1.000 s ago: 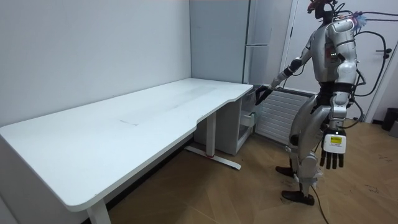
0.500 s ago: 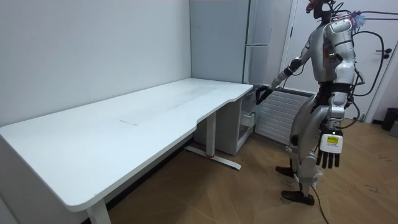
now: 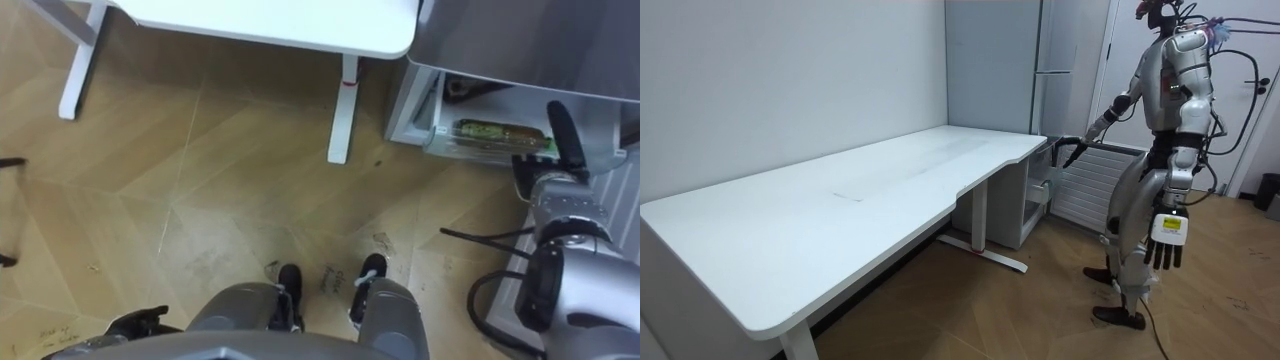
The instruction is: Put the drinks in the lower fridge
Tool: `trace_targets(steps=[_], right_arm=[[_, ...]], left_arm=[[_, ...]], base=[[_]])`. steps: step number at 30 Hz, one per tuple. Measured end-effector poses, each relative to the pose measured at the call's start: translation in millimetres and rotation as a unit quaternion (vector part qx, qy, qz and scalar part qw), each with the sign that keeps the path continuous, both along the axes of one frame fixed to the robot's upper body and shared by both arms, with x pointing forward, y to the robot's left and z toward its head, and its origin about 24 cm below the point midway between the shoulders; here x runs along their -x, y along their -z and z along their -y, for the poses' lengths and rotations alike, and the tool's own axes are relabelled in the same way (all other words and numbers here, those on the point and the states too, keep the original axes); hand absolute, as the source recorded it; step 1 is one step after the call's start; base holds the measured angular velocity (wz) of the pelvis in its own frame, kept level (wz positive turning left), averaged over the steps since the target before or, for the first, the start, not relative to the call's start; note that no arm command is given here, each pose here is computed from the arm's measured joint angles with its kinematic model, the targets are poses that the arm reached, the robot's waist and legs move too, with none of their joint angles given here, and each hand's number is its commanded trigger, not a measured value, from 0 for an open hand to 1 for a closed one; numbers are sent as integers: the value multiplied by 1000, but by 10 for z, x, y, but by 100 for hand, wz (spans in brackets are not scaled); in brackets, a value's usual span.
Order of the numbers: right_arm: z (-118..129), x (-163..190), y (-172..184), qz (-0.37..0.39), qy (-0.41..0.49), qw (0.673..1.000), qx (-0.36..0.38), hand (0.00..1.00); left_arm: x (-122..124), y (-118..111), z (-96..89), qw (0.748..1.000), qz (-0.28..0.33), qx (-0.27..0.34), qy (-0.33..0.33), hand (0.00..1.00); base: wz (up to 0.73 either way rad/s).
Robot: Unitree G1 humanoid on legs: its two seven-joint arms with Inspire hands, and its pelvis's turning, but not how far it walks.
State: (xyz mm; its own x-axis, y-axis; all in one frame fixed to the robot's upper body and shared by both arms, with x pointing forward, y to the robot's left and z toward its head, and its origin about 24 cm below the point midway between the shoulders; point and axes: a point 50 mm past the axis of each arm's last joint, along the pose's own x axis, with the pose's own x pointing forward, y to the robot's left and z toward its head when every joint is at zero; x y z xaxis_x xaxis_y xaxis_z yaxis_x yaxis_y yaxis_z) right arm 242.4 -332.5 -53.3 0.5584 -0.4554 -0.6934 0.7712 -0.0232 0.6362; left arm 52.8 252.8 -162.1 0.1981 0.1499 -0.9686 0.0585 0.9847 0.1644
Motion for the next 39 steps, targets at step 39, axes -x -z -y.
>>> trace_targets(steps=[39], right_arm=[[46,-528,-567,49,-78,991,95,0]], left_arm=[[-95,-97,-244,997,33,-16,-71,0]], base=[[4]])
